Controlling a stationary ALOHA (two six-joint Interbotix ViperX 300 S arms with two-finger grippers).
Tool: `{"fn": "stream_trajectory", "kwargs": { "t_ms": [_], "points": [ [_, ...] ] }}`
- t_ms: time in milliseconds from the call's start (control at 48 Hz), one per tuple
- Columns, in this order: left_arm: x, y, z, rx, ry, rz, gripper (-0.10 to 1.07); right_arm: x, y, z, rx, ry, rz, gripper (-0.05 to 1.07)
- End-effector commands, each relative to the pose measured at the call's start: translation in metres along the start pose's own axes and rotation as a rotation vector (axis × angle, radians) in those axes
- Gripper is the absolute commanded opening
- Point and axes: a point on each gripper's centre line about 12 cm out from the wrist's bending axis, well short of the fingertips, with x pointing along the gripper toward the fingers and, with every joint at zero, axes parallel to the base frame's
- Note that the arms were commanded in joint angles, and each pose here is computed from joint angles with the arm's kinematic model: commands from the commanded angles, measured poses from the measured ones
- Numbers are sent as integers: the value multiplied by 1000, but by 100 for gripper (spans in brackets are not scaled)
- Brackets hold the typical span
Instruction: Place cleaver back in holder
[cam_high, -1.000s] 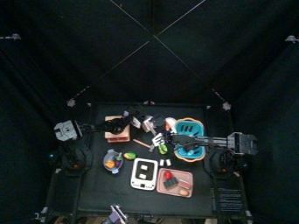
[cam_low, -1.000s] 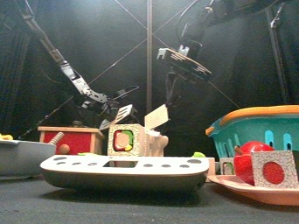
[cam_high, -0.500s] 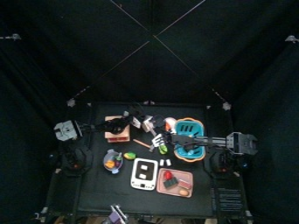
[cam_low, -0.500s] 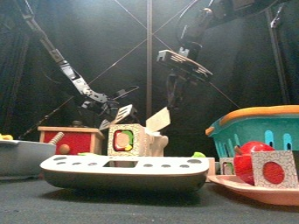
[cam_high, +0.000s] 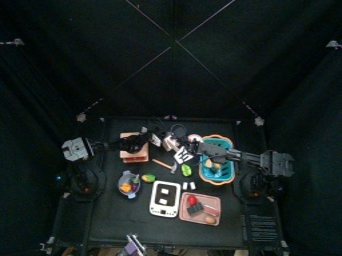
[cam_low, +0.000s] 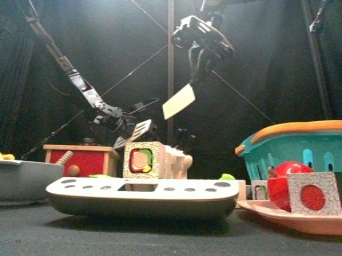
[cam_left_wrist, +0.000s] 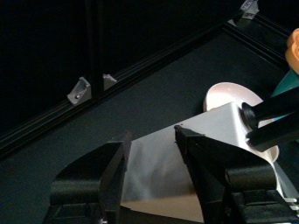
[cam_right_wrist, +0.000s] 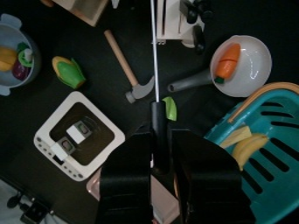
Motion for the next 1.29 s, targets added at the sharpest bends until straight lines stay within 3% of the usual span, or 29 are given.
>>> {"fn": "stream_trajectory", "kwargs": {
  "t_ms": [0, 250, 438, 1271],
  "points": [
    [1, -2, 12, -3, -30, -5, 83, -14, -3, 14, -1, 18, 29, 28],
    [0, -2, 11, -3, -22, -6, 83, 20, -7, 31, -27, 125, 7, 28],
    [0, -1, 10, -4, -13, -5, 83, 40, -11, 29, -21, 185, -23, 28],
    [1, -2, 8, -3, -10, -6, 83, 69, -18, 34, -4, 238, -59, 29]
  ]
}}
